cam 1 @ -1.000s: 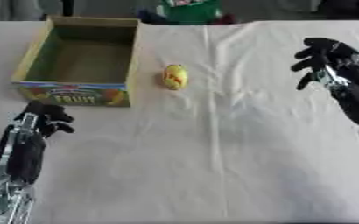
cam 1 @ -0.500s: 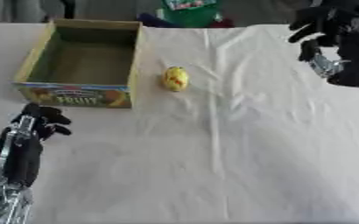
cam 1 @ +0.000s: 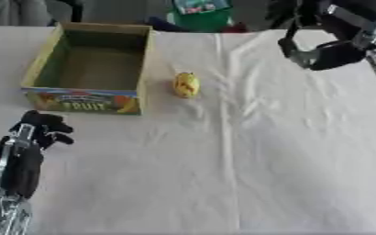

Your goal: Pick up objects on the table and place them in the box.

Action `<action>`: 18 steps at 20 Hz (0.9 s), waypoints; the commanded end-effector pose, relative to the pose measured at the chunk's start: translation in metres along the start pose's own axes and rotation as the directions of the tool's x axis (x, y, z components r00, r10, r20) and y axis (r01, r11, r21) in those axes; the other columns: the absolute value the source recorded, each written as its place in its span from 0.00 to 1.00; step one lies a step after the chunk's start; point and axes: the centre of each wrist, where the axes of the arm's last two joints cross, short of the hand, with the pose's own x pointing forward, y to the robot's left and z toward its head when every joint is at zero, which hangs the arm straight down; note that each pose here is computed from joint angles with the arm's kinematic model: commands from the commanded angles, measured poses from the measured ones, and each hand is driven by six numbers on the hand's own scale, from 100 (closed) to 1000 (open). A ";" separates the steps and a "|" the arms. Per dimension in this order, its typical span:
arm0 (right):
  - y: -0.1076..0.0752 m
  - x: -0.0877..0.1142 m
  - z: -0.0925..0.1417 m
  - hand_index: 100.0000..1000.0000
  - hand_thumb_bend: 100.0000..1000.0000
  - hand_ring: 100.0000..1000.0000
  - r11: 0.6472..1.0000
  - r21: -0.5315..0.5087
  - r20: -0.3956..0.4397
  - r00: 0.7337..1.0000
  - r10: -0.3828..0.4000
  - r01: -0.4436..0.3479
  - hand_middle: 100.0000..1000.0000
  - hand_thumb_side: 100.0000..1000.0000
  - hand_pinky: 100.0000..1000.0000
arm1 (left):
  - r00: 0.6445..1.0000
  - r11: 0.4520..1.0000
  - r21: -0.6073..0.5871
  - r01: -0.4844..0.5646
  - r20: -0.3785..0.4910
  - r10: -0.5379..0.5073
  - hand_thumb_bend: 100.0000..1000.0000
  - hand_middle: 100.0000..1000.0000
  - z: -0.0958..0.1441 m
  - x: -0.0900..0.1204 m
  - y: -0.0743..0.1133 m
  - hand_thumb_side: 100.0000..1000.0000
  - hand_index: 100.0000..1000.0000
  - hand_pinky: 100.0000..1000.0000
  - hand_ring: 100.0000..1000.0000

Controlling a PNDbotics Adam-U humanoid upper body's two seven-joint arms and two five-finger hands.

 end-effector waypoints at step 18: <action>0.067 -0.031 -0.096 0.91 0.00 0.83 0.950 0.158 -0.107 0.952 0.286 -0.268 0.83 0.16 0.68 | 1.000 0.998 -0.055 -0.009 0.026 0.011 0.00 0.43 -0.007 0.006 -0.005 0.77 0.57 0.45 0.54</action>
